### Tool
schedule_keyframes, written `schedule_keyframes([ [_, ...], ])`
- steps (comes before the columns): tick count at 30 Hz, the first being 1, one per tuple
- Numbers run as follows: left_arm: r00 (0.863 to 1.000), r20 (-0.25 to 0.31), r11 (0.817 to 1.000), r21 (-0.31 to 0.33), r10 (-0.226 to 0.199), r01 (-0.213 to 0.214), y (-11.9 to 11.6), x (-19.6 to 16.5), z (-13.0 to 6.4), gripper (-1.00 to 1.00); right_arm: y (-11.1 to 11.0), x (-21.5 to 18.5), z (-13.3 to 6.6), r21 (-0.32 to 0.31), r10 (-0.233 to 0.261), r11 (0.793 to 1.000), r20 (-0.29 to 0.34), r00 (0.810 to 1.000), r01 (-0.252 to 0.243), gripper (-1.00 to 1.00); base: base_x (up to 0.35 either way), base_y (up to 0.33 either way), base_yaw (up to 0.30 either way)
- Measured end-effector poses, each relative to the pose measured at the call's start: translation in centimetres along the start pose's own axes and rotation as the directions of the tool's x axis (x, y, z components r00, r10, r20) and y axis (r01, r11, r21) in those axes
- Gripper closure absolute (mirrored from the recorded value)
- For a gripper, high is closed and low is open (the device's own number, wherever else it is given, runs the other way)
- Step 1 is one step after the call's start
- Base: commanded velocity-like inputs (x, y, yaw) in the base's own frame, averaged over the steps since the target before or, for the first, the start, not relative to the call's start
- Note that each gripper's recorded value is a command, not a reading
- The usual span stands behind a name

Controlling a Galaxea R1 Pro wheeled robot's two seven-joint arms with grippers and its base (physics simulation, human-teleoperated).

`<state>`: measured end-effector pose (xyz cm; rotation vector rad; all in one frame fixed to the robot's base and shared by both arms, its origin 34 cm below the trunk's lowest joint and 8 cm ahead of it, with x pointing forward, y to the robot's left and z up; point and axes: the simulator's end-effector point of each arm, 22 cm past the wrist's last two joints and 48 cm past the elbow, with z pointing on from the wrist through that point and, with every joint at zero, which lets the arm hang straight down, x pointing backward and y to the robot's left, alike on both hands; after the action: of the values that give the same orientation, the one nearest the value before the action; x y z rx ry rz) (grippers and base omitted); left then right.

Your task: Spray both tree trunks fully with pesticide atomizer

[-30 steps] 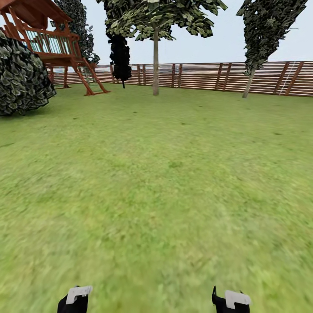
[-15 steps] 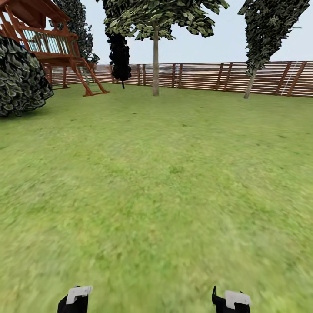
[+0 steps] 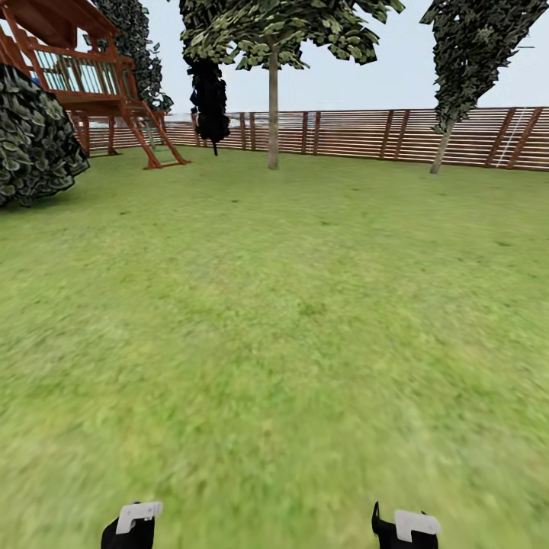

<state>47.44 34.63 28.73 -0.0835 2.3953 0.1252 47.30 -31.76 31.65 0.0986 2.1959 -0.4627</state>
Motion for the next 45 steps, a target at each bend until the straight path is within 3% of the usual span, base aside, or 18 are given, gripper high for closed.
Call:
schedule_keyframes([
  [45, 1.0, -0.001, 1.0, 0.003, -0.002, 0.002, -0.26, 0.06, -0.02, 1.0, 0.0, -0.01, 0.01, 0.0, 0.0, 1.0, 0.0, 1.0, 0.0, -1.0, 0.34, 0.0, 0.0],
])
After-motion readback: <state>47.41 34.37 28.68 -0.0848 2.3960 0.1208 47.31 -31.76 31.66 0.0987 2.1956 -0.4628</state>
